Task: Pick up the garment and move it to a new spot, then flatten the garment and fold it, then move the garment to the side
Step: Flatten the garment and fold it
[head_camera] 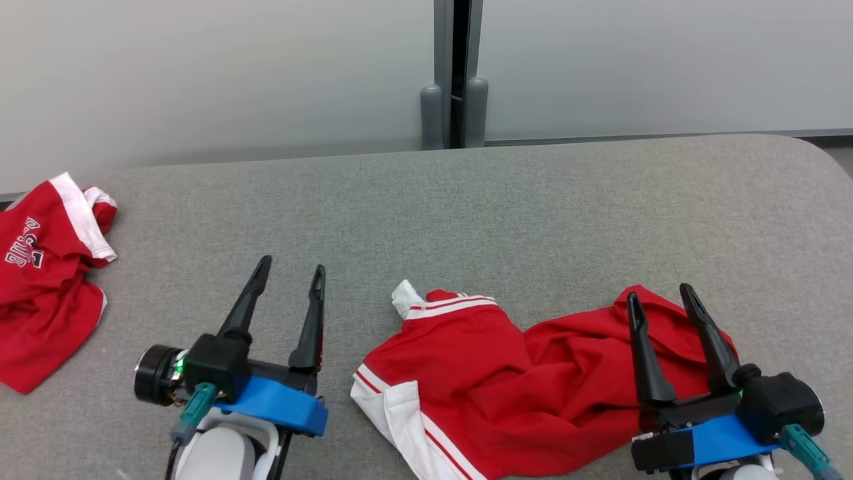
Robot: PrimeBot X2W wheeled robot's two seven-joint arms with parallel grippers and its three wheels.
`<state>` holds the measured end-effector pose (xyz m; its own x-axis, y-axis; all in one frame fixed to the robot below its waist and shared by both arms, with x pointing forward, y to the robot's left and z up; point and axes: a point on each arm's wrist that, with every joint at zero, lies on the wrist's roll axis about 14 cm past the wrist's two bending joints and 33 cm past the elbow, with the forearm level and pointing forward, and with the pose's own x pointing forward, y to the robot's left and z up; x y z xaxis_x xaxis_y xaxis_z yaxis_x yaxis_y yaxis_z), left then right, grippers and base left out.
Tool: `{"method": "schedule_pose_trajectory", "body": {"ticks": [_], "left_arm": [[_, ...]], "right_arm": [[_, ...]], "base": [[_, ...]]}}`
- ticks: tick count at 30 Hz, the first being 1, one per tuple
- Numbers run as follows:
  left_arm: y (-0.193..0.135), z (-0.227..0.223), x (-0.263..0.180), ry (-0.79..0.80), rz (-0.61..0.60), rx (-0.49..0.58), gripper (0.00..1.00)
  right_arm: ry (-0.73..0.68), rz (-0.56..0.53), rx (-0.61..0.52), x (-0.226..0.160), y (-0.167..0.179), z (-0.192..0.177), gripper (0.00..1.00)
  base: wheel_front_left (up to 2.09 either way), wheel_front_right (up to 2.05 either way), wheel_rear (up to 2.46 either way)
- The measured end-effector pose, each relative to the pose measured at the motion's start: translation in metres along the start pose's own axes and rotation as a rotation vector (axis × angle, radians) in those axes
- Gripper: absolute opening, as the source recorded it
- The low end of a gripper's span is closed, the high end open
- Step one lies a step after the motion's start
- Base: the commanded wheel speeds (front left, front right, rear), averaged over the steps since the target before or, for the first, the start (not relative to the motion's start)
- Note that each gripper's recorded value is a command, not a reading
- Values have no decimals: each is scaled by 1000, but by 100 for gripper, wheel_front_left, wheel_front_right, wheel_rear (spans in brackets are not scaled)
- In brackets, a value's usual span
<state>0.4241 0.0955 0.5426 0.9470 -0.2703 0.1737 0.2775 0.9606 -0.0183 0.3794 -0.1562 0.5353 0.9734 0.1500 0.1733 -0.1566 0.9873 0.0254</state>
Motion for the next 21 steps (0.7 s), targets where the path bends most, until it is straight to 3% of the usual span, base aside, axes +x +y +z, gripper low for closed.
{"method": "schedule_pose_trajectory", "body": {"ticks": [10, 21], "left_arm": [[-58, -49, 22, 158, -235, 33, 100], [-85, -120, 11, 425, -367, 57, 100]], "right_arm": [[30, -53, -10, -5, -18, -8, 100], [65, -88, -17, -6, -31, -19, 100]], "base": [[0, 0, 0], [0, 0, 0]]}}
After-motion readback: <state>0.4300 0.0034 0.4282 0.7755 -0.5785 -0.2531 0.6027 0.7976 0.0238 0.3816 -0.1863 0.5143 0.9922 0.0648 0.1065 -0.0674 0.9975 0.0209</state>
